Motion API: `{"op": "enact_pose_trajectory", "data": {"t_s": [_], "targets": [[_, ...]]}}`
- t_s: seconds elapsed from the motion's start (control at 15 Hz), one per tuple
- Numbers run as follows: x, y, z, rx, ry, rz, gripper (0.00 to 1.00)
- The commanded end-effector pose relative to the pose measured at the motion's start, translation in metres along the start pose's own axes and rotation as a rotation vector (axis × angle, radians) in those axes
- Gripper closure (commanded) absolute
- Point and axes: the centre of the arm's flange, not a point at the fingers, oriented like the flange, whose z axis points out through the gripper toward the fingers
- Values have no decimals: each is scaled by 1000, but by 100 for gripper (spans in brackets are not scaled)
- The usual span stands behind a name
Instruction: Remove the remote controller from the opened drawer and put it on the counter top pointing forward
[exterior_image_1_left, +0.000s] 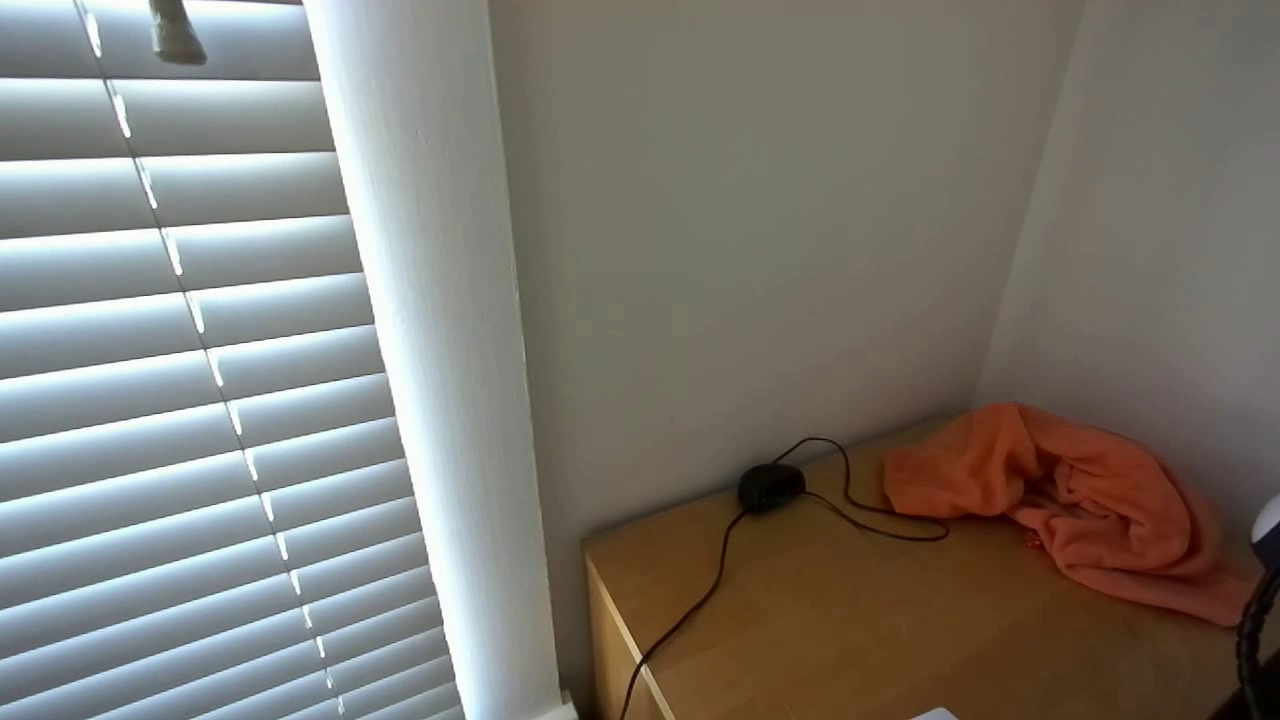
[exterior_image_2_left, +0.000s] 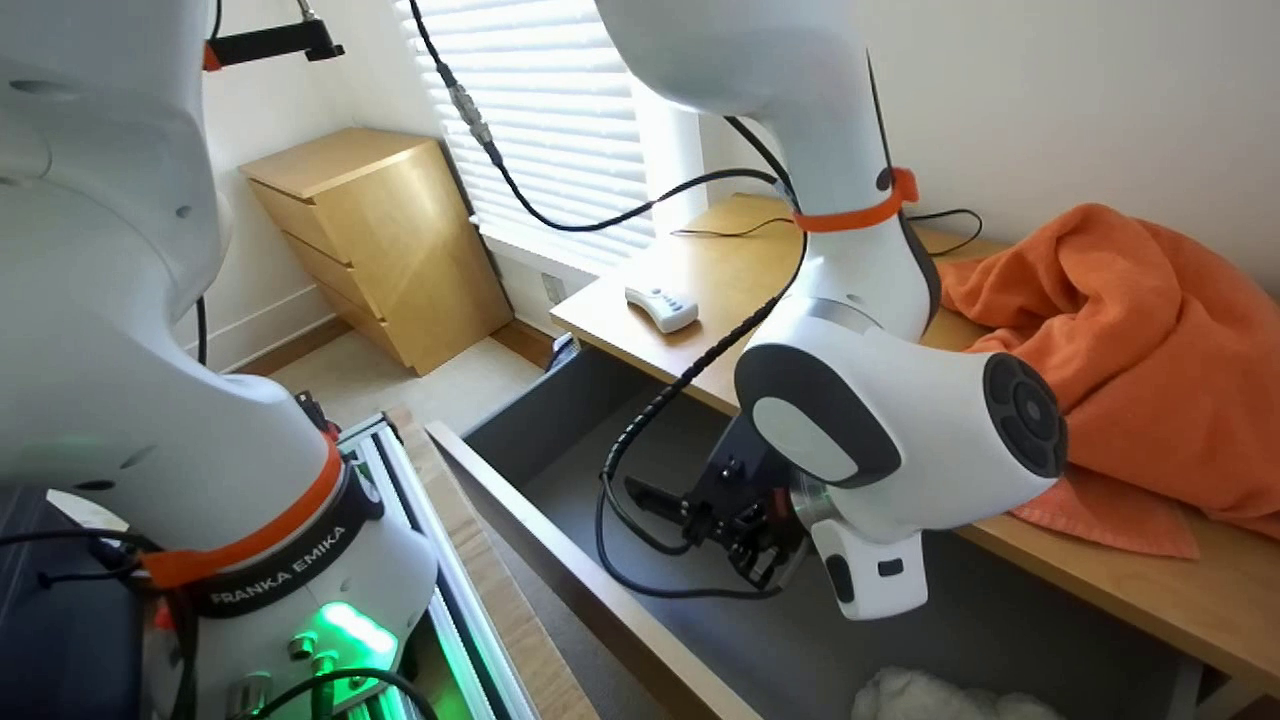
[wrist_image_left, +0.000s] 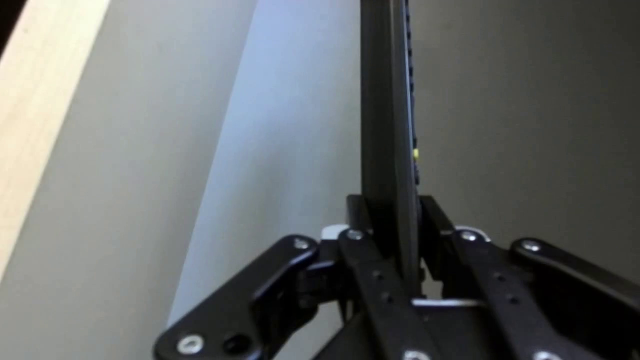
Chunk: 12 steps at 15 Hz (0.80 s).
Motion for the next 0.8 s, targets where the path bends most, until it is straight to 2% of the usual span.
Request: {"op": "enact_pose_trajectory", "data": {"t_s": [0.0, 0.07, 0.4, 0.47, 0.67, 0.73], "targets": [[-43, 6, -37, 5, -16, -3, 93], [-50, 6, -44, -5, -31, -20, 93], [-77, 2, -81, 17, -1, -63, 93], [-52, -4, -62, 16, 2, -58, 71], [-63, -5, -75, 28, 12, -72, 71], [-64, -4, -75, 29, 12, -72, 93]]}}
